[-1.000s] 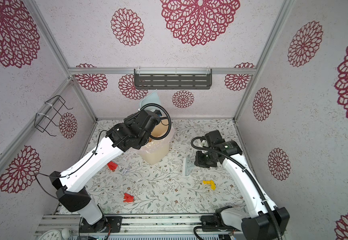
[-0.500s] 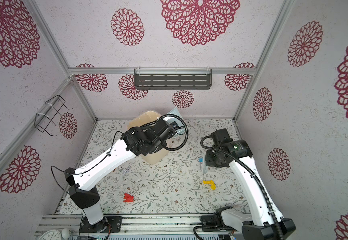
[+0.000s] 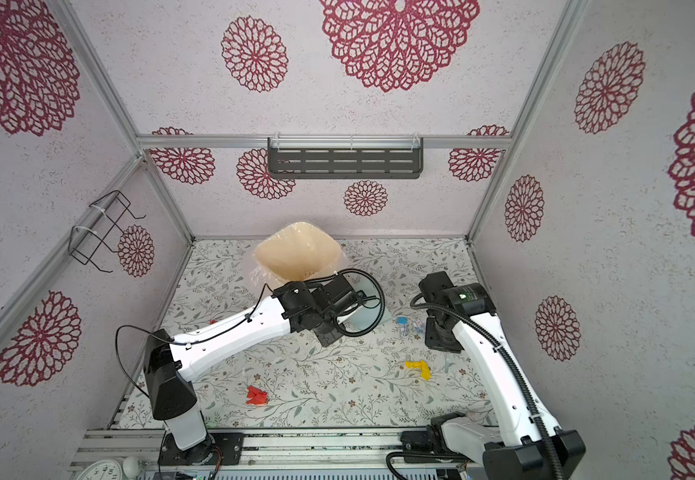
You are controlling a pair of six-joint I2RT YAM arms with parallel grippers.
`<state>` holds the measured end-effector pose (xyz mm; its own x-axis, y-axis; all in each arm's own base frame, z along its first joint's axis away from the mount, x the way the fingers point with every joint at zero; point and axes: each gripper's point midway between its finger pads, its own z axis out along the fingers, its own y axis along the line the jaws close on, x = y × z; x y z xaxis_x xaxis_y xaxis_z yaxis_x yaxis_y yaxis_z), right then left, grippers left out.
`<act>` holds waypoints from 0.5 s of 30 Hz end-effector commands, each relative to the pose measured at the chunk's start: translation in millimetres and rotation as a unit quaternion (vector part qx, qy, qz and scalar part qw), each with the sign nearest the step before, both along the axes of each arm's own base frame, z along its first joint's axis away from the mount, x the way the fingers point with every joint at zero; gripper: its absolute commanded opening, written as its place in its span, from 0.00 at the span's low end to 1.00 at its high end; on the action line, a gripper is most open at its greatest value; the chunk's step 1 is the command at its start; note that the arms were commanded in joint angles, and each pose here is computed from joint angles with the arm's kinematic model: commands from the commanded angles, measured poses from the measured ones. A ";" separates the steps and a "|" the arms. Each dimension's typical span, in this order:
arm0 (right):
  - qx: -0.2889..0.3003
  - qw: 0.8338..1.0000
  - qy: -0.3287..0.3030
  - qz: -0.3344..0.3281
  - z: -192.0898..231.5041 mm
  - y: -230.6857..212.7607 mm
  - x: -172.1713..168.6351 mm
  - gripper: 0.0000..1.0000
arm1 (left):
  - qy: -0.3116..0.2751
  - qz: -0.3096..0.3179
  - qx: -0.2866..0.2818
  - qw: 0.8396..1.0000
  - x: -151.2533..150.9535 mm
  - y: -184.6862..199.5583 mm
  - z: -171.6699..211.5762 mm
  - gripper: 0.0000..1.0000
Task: Sweep away the paper scraps from the table
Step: 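Lower the empty dustpan by the yellow scrap while the right brings the brush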
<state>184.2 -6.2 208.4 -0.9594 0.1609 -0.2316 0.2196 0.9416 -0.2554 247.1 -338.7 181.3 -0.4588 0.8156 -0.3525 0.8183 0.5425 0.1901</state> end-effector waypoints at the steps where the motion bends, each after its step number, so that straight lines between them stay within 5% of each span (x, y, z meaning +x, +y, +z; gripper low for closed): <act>1: -0.045 0.999 0.017 -0.017 -3.9 -16.1 -6.4 0.00 | 0.040 -0.015 -0.057 0.997 -21.6 -17.7 3.8 0.00; 15: 0.013 0.996 0.087 -0.013 -49.3 7.7 -13.0 0.00 | 0.129 -0.017 -0.016 0.991 -55.2 1.0 -56.6 0.00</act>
<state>171.0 -2.7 160.1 -0.9853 0.1638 -0.0487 0.1709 0.9387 -0.2993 200.0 -331.5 120.0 -0.5077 0.8316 -0.2251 0.8533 0.5215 0.0024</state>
